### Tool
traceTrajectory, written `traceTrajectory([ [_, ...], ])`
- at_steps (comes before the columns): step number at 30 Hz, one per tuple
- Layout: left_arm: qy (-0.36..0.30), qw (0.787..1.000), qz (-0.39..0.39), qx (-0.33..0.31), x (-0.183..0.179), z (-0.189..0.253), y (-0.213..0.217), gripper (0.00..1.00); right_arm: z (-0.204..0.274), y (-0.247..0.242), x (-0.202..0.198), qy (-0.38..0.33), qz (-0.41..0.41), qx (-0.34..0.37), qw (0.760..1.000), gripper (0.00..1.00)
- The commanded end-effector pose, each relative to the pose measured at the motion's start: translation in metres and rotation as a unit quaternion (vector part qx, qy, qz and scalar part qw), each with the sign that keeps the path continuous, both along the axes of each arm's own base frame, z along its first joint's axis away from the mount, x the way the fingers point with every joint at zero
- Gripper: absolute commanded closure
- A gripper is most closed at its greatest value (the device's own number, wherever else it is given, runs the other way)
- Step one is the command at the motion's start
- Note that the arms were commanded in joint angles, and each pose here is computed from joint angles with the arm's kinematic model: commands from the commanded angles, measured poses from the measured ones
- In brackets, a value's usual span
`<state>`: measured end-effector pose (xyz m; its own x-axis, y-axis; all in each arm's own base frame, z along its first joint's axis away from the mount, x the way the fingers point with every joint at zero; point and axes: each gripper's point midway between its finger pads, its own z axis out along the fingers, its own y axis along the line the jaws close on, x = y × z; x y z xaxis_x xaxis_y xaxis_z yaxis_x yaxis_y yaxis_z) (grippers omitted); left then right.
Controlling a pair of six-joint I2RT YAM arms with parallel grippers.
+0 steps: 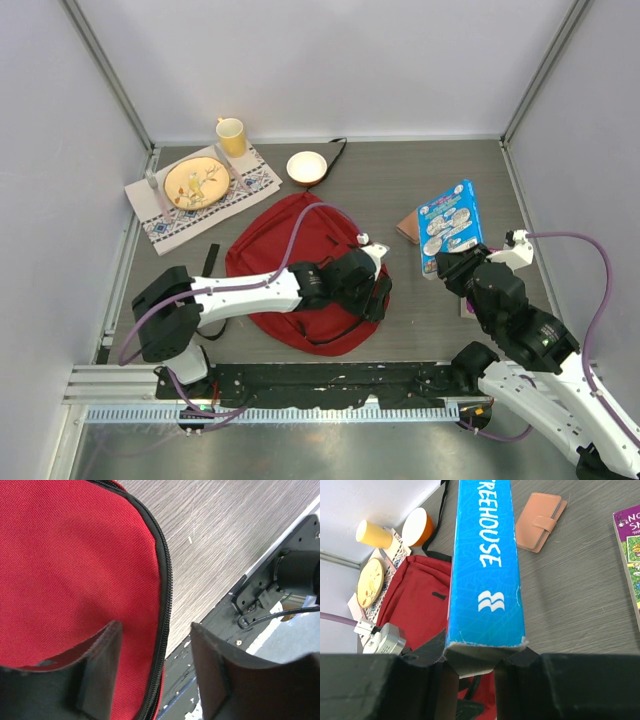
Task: Pack the student bag
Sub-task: Place the book in the student bag.
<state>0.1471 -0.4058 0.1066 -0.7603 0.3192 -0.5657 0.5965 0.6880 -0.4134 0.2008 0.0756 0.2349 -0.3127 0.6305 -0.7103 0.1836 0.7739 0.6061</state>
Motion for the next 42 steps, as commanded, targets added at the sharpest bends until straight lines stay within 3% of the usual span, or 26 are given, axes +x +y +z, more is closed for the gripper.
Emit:
traceTrajectory([
  [1, -0.011, 1.0, 0.003, -0.008, 0.004, 0.018, -0.008, 0.48, 0.033, -0.002, 0.004, -0.05, -0.017, 0.042, 0.998, 0.99],
  [2, -0.011, 1.0, 0.003, -0.007, 0.004, 0.018, -0.008, 0.57, 0.032, -0.003, 0.004, -0.048, -0.017, 0.041, 0.998, 0.99],
  [3, -0.022, 1.0, 0.016, -0.005, 0.01, 0.02, -0.005, 0.61, 0.032, -0.003, 0.003, -0.047, -0.017, 0.041, 0.998, 0.99],
  [8, -0.038, 0.999, 0.028, -0.018, 0.015, 0.032, -0.005, 0.69, 0.026, -0.003, 0.003, -0.041, -0.016, 0.038, 0.998, 0.99],
  [14, -0.039, 0.999, 0.028, -0.012, 0.016, 0.031, -0.004, 1.0, 0.021, -0.001, 0.003, -0.035, -0.013, 0.04, 0.999, 0.99],
  [27, -0.123, 0.988, 0.085, -0.04, 0.04, 0.09, 0.023, 1.0, 0.015, 0.005, 0.002, -0.026, -0.001, 0.04, 0.999, 0.99],
  [34, -0.193, 0.965, 0.172, -0.034, 0.071, 0.147, 0.076, 1.0, 0.019, 0.009, -0.004, -0.025, 0.018, 0.052, 0.998, 0.99],
  [37, -0.22, 0.954, 0.199, -0.047, 0.081, 0.19, 0.097, 1.0, 0.016, 0.03, -0.016, -0.005, 0.082, 0.07, 0.994, 0.99],
  [42, -0.242, 0.943, 0.222, -0.055, 0.086, 0.219, 0.114, 1.0, 0.021, 0.076, -0.046, 0.013, 0.224, 0.124, 0.967, 0.99],
])
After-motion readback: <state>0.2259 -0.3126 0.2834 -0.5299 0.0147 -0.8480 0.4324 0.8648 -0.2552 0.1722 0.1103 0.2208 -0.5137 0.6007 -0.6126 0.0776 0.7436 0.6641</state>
